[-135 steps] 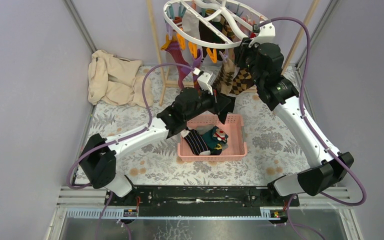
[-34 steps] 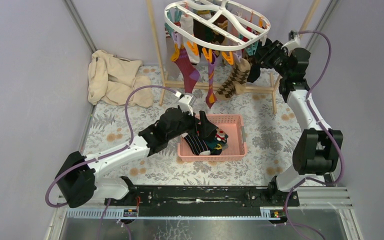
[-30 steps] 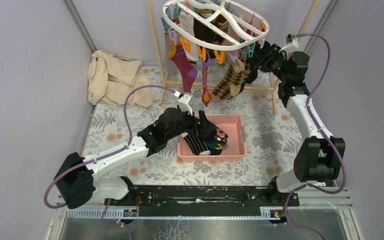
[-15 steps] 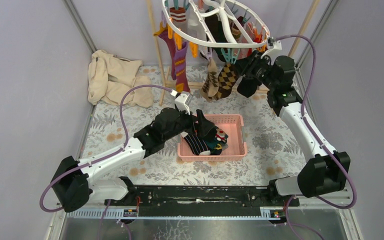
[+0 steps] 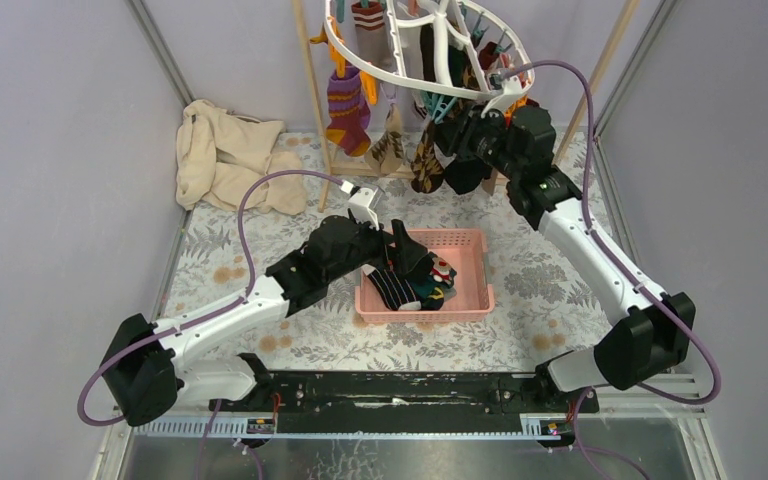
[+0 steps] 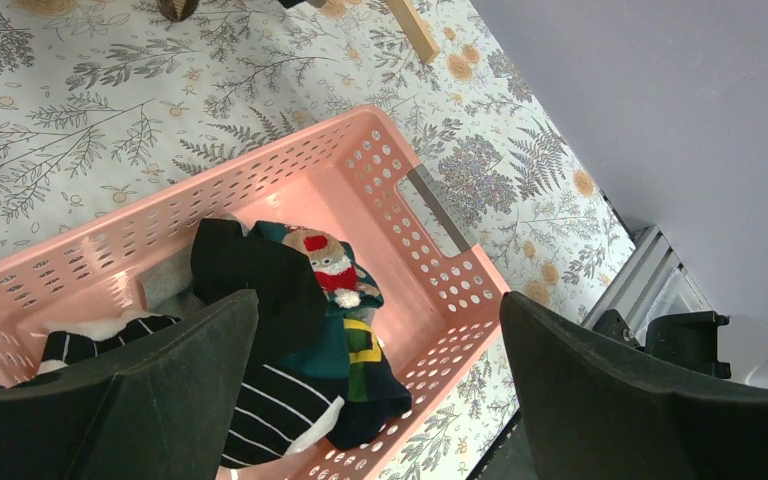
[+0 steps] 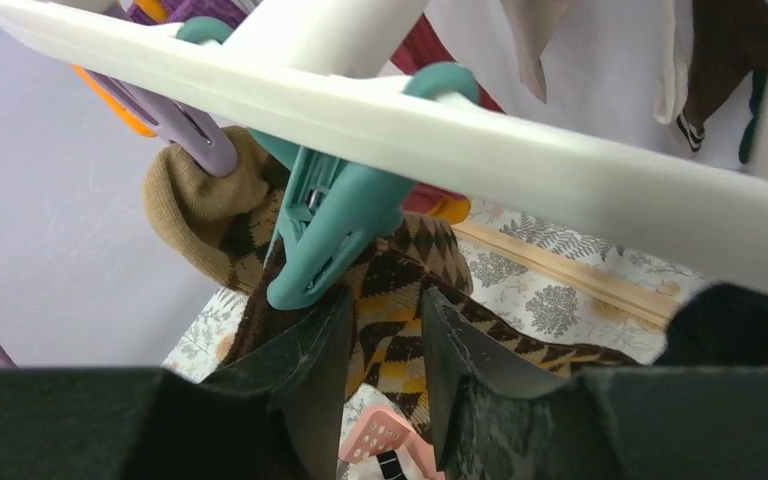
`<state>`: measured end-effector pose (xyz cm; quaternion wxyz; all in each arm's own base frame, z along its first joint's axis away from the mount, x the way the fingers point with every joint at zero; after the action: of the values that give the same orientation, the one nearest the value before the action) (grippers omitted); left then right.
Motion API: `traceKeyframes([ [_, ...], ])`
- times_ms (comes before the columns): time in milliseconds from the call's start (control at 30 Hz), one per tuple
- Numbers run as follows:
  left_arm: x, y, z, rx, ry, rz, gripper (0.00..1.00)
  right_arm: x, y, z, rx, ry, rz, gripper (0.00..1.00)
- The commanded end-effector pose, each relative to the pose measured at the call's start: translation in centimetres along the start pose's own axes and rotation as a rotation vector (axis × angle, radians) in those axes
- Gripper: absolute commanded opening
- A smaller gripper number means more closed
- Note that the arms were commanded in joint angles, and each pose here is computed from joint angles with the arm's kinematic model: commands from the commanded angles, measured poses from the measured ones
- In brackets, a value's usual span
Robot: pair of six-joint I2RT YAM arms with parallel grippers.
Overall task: Remove the socks clipped to the hanger
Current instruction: Adjust the hanger on the clothesline.
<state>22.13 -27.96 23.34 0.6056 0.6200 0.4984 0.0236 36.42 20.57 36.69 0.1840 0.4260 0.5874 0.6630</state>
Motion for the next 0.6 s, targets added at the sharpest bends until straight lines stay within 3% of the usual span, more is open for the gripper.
traceKeyframes([
  [0,-0.4,1.0,-0.3,-0.04,-0.013,0.018,0.99,1.8,1.3,0.9,-0.007,0.026,-0.061,0.39],
  [133,-0.5,1.1,-0.1,-0.043,-0.014,0.022,0.99,2.0,1.0,1.4,0.017,0.004,-0.079,0.4],
  [333,-0.5,1.0,0.5,-0.042,-0.015,0.022,0.99,-0.3,0.2,0.3,0.069,-0.182,-0.104,0.45],
  [567,-0.5,3.6,3.5,-0.143,0.04,0.078,0.99,-0.5,-1.1,-0.4,0.091,-0.168,-0.11,0.46],
])
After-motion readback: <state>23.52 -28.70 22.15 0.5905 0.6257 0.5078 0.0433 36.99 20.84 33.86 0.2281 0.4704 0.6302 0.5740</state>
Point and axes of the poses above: each gripper's point midway between its finger pads, its own z axis out along the fingers, its own x axis along the line the jaws close on, y = z × x, the point moved 5 cm from there along -z, back along the fingers, and after that the axes turned 6 degrees about -z, right-handed, at the moved point
